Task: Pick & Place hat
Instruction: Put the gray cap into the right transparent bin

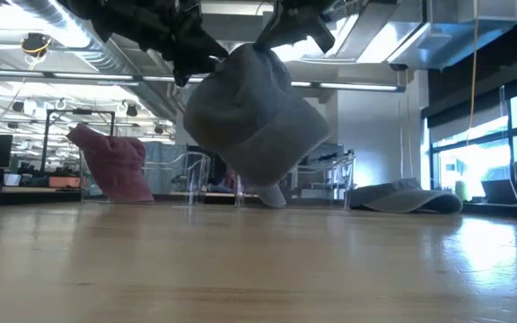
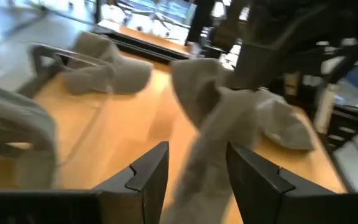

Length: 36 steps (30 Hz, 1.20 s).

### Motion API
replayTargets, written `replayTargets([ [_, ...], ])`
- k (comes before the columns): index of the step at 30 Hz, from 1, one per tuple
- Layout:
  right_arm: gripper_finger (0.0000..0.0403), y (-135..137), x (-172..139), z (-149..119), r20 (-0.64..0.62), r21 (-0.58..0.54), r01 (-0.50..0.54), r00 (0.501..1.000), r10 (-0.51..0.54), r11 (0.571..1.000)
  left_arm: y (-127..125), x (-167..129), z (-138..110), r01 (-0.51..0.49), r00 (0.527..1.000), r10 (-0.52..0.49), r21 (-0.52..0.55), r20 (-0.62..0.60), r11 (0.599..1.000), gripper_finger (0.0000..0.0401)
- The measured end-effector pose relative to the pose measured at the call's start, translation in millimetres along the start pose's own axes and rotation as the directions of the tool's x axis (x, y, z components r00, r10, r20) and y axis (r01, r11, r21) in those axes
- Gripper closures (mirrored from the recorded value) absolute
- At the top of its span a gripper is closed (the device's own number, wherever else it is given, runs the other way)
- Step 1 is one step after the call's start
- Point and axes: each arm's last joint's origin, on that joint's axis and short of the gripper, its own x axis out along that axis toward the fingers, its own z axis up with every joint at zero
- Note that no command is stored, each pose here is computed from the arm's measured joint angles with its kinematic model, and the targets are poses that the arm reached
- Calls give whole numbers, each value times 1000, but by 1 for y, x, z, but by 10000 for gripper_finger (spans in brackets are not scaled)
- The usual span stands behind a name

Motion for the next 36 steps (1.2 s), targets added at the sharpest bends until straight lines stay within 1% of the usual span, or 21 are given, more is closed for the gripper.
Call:
replayTargets([
  [4, 401, 0, 0, 0, 0, 1, 1, 1000, -1, 1000, -4, 1, -1, 72, 997, -72, -25, -16, 997, 248],
  [7, 401, -1, 0, 0, 5, 5, 6, 1000, -6, 1000, -9, 2, -2, 87, 996, -87, -22, -26, 996, 248],
  [12, 401, -2, 0, 2, 18, 15, 20, 1000, -20, 1000, -16, 5, -7, 43, 997, -39, 60, -60, 997, 249],
  [15, 401, -3, 0, 3, 23, 18, 24, 999, -24, 1000, -16, 6, -9, -26, 997, 33, 90, -69, 996, 253],
  [18, 401, -2, 0, 3, 24, 15, 22, 999, -22, 1000, -15, 6, -10, -82, 994, 89, 94, -66, 992, 255],
  [24, 400, -2, 0, 3, 37, 17, 10, 999, -11, 1000, -14, 6, -10, -91, 993, 97, 95, -64, 991, 260],
  [28, 400, -1, 0, 3, 35, 16, 8, 999, -9, 1000, -14, 6, -10, -91, 993, 97, 96, -64, 991, 278],
  [32, 400, -1, -1, 3, 35, 17, 8, 999, -9, 1000, -15, 6, -10, -72, 995, 78, 88, -66, 993, 314],
  [36, 400, -1, 0, 3, 35, 17, 7, 999, -8, 1000, -16, 6, -10, -35, 997, 37, 23, -72, 999, 359],
])
